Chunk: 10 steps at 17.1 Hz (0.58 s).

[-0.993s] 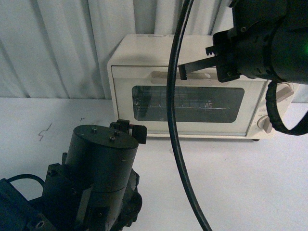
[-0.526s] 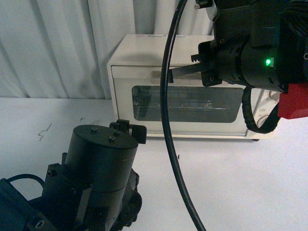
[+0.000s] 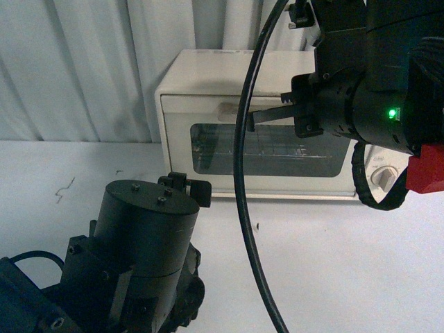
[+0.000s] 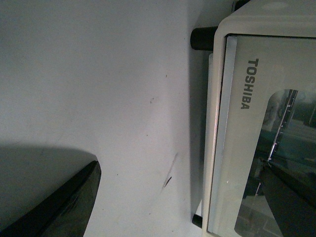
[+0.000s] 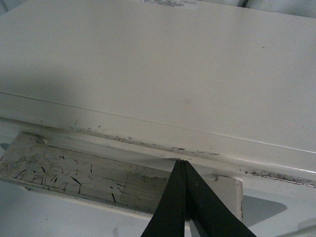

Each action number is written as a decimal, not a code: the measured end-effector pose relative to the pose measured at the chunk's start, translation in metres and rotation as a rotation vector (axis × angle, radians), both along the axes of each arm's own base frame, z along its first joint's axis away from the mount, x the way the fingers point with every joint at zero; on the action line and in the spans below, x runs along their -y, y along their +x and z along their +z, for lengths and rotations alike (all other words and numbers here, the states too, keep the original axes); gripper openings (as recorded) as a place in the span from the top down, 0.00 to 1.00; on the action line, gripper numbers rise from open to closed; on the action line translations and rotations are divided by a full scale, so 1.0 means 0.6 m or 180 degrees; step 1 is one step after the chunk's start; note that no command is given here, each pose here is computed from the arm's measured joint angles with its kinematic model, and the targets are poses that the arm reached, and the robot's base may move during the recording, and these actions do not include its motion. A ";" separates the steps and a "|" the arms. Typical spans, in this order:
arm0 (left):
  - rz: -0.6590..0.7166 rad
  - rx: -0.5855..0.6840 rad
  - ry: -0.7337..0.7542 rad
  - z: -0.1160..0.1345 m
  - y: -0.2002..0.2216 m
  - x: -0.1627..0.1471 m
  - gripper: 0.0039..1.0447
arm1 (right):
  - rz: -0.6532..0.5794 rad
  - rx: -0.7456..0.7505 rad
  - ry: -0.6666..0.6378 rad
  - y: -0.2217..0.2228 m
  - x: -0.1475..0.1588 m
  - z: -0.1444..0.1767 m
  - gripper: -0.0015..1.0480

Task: Open oven

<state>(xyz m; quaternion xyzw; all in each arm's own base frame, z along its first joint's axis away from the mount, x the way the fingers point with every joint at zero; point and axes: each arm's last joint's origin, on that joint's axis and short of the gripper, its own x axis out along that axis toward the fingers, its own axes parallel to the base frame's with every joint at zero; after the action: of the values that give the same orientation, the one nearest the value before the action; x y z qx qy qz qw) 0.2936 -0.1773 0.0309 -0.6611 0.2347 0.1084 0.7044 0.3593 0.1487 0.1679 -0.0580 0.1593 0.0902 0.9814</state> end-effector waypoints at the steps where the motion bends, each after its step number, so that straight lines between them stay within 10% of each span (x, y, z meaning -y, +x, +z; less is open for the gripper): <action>1: 0.0000 0.0000 0.0000 0.000 0.000 0.000 0.06 | -0.0011 0.0002 0.0020 0.000 0.002 -0.001 0.98; 10: 0.0000 -0.0001 0.0001 0.000 0.000 0.000 0.06 | -0.0017 -0.0285 0.0397 -0.126 0.041 -0.047 0.98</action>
<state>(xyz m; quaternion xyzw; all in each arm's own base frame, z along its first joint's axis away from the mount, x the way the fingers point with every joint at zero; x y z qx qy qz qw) 0.2936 -0.1773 0.0308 -0.6610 0.2348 0.1085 0.7044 0.2838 0.1238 0.1400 0.0077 0.1973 0.0998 0.9752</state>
